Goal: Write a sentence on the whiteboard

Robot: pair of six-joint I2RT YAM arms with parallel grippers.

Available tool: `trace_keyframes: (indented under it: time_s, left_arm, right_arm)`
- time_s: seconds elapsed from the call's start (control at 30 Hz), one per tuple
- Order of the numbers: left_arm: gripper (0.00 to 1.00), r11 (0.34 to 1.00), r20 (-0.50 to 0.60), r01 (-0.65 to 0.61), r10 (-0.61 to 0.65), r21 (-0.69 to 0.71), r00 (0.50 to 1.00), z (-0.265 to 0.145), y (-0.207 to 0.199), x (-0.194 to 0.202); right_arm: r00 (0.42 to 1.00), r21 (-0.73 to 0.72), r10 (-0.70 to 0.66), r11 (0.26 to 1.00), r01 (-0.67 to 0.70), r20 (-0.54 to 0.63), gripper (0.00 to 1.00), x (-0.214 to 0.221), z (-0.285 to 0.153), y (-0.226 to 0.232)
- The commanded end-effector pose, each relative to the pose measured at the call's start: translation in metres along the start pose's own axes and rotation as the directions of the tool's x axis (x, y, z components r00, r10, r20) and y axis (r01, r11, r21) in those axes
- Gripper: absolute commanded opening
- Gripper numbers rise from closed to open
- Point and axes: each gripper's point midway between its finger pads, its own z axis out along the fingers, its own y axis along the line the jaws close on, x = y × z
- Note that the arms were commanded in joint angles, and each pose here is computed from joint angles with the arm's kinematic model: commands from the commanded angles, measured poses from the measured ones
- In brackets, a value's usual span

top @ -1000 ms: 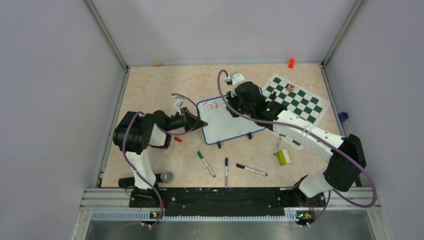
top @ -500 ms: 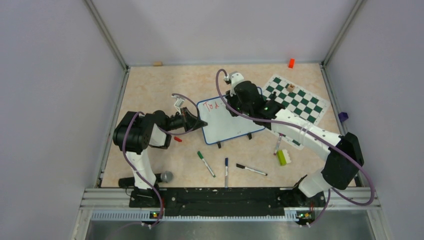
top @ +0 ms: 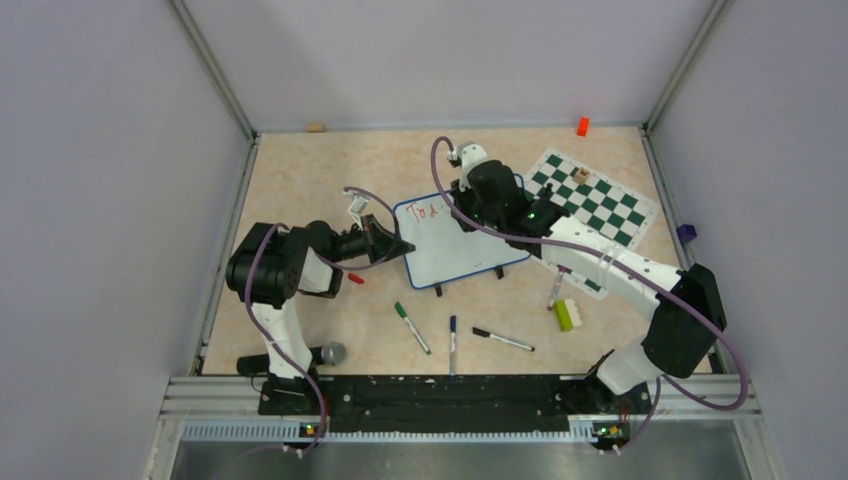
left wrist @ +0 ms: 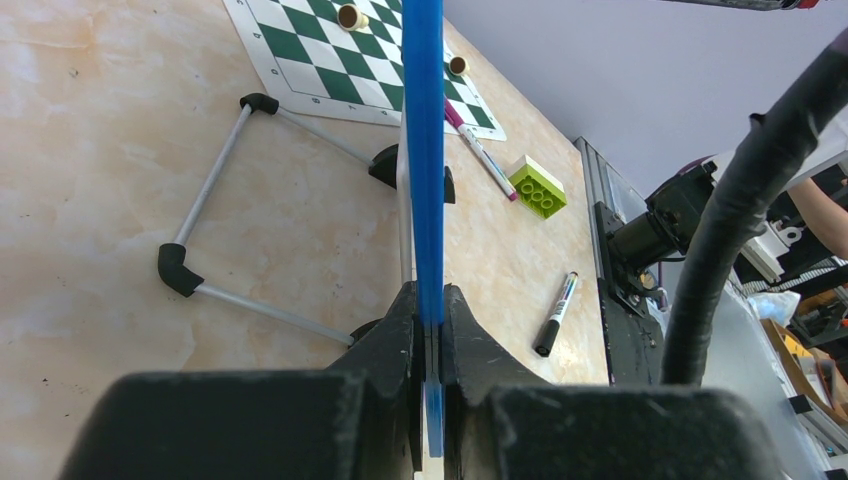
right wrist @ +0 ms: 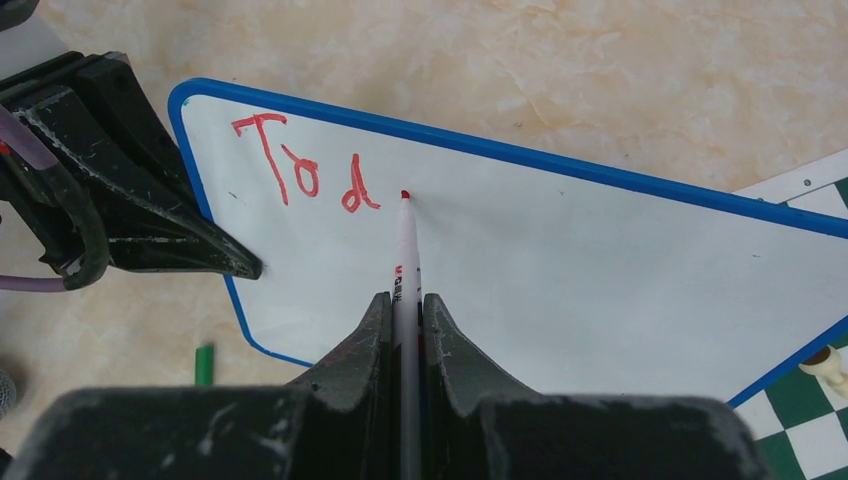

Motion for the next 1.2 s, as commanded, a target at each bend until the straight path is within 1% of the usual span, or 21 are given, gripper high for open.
trace_keyframes:
  time_s: [0.0, 0.37, 0.6, 1.0, 1.17]
  left_arm:
    - [0.0, 0.987, -0.016, -0.141, 0.143, 0.077, 0.99, 0.001, -0.013, 0.002]
    - [0.0, 0.987, -0.016, -0.143, 0.145, 0.077, 0.989, 0.001, -0.013, 0.002]
    - [0.0, 0.986, -0.016, -0.144, 0.146, 0.079, 0.989, 0.001, -0.013, 0.002]
    - [0.0, 0.987, -0.017, -0.142, 0.144, 0.078, 0.989, 0.001, -0.013, 0.003]
    - [0.0, 0.987, -0.016, -0.142, 0.144, 0.077, 0.989, 0.001, -0.013, 0.002]
  right_arm:
    - [0.997, -0.007, 0.01, 1.0, -0.009, 0.073, 0.0, -0.03, -0.002, 0.001]
    - [0.999, -0.057, -0.006, 0.998, 0.008, 0.032, 0.0, -0.019, -0.001, 0.009]
    - [1.0, -0.037, -0.023, 0.999, 0.023, 0.0, 0.0, -0.009, -0.003, 0.004]
    - [0.999, 0.047, -0.023, 0.999, 0.022, 0.032, 0.0, -0.021, -0.004, -0.01]
    - [0.999, 0.044, -0.023, 0.999, 0.021, 0.044, 0.0, -0.026, -0.002, -0.009]
